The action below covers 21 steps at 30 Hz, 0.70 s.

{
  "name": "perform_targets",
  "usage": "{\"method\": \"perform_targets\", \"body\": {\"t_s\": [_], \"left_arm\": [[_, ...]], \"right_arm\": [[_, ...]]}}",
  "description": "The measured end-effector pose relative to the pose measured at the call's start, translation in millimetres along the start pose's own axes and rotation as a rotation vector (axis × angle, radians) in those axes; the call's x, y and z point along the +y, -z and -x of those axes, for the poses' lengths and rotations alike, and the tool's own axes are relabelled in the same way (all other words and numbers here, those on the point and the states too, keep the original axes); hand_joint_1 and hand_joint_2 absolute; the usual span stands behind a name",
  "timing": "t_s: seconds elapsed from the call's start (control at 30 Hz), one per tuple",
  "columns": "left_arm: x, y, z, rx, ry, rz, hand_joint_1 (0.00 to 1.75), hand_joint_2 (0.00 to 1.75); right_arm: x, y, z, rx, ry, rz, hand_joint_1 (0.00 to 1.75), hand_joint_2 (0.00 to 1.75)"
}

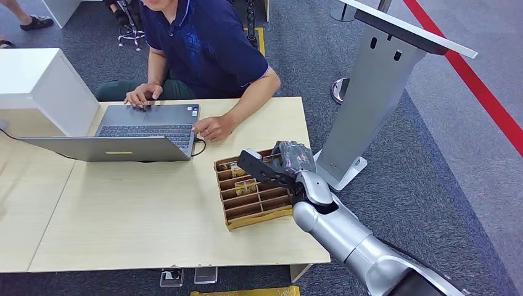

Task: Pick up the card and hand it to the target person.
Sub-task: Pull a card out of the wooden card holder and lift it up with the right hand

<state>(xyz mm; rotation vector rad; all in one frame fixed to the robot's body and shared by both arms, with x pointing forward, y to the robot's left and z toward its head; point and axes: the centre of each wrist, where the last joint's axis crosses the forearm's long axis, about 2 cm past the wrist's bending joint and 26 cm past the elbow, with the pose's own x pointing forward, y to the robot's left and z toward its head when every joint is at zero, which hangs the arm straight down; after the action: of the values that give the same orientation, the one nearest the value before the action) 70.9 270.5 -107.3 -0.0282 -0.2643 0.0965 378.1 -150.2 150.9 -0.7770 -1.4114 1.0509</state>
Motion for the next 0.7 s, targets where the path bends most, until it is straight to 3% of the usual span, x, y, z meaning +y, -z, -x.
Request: {"method": "perform_targets", "body": {"t_s": [0.37,0.7], "left_arm": [[0,0,-1,0.005,-0.001,-0.001,0.0,0.0],[0,0,-2,-0.005,-0.006,0.001,0.0,0.0]], "right_arm": [[-12,0,-8,-0.005,0.002,0.043,1.75,1.75],[-72,10,-46,-0.111,0.049,0.19,1.75,1.75]]}}
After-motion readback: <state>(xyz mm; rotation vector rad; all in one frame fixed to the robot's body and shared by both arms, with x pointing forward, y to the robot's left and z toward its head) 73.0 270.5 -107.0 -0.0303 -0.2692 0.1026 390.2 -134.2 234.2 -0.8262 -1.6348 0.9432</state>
